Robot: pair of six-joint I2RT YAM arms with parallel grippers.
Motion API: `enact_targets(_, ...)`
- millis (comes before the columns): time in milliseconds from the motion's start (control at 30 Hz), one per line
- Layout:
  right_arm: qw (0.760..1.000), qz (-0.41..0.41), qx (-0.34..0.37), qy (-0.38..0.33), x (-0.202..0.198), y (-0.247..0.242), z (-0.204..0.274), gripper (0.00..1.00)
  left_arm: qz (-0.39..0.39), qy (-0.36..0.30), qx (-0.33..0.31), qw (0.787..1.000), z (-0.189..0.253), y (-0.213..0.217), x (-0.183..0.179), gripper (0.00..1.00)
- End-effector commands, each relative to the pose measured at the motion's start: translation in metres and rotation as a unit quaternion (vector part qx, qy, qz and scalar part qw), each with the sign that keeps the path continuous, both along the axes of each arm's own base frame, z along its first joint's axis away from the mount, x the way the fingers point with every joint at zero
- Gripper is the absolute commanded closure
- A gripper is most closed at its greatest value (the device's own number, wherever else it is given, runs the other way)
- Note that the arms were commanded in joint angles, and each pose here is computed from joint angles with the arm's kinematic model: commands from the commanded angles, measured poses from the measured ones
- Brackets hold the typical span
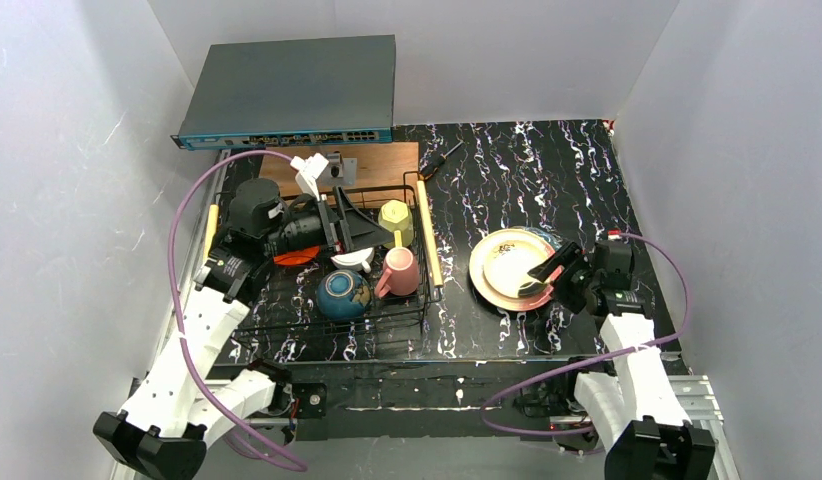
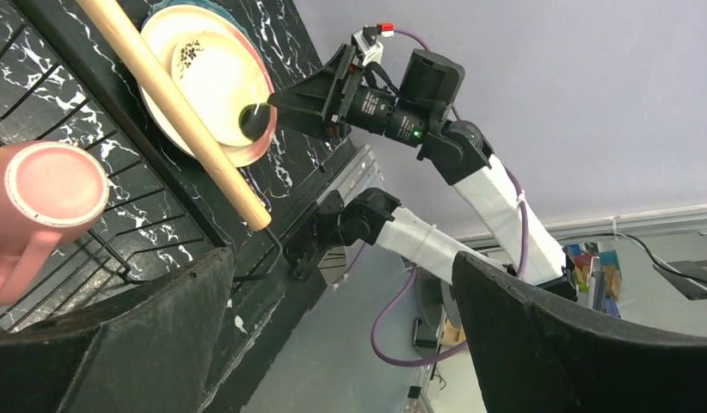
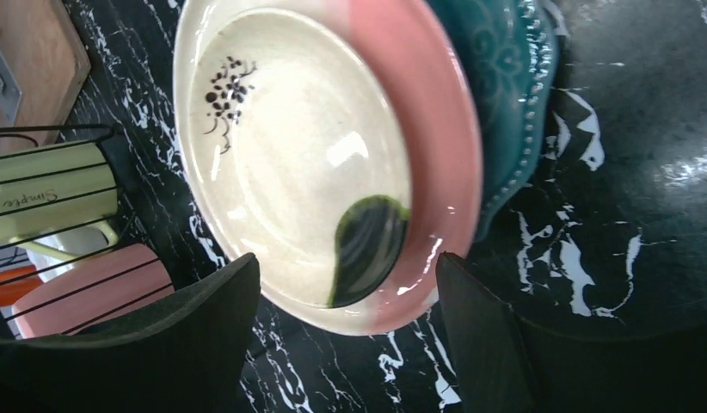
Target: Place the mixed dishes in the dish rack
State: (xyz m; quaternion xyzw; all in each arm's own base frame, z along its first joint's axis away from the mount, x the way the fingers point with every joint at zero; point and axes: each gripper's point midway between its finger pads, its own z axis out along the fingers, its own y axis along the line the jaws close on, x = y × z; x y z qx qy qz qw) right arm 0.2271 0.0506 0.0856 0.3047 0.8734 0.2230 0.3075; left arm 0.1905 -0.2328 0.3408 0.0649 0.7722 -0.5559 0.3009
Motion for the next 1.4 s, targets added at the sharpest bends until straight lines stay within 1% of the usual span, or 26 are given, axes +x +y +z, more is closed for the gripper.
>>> enact_targets(0,0.999,-0.017,0.021,-0.039,0.008,-0.008,0.003,0.22,-0.011,-0.041,-0.014,0.999,0.012,-0.004,-0.003,0.02)
enact_targets(33,0.998,-0.017,0.028,-0.044,0.009,-0.007,0.003,0.23,-0.013,-0.041,-0.014,0.999,0.012,-0.005,-0.003,0.02)
enact_targets(200,0.996,-0.014,0.061,-0.066,0.016,-0.002,0.0,0.38,-0.017,-0.039,-0.014,0.999,0.01,-0.007,-0.002,0.02)
enact_targets(267,0.995,-0.011,0.068,-0.067,0.018,0.0,-0.001,0.43,-0.016,-0.038,-0.014,0.999,0.009,-0.008,-0.001,0.02)
enact_targets(367,0.996,-0.012,0.062,-0.063,0.018,-0.002,0.002,0.47,-0.017,-0.032,-0.016,0.999,0.008,-0.009,0.0,0.02)
enact_targets(433,0.997,-0.019,0.043,-0.059,0.016,-0.009,0.006,0.47,-0.019,-0.03,-0.016,0.999,0.007,-0.01,0.001,0.02)
enact_targets(567,0.997,-0.029,0.001,-0.069,0.014,-0.02,0.019,0.33,-0.022,-0.024,-0.018,0.999,0.004,-0.014,0.003,0.02)
enact_targets(667,0.995,-0.017,-0.005,-0.093,0.017,-0.019,0.028,0.31,-0.026,-0.021,-0.02,0.999,0.003,-0.018,0.005,0.02)
enact_targets(767,0.994,0.01,0.013,-0.109,0.023,-0.01,0.032,0.33,-0.029,-0.018,-0.021,0.999,0.002,-0.021,0.006,0.02)
enact_targets(900,0.995,0.022,0.026,-0.097,0.029,-0.007,0.027,0.44,-0.032,-0.017,-0.021,0.999,0.003,-0.022,0.004,0.02)
enact_targets(1067,0.995,0.02,0.034,-0.089,0.038,-0.007,0.017,0.5,-0.035,-0.018,-0.023,0.999,0.004,-0.023,0.002,0.02)
enact_targets(1167,0.996,0.017,0.035,-0.084,0.042,-0.008,0.01,0.52,-0.039,-0.015,-0.023,0.999,0.004,-0.025,0.002,0.02)
enact_targets(1367,0.996,0.011,0.037,-0.075,0.046,-0.01,-0.002,0.53,-0.043,-0.012,-0.021,0.999,0.002,-0.029,0.004,0.02)
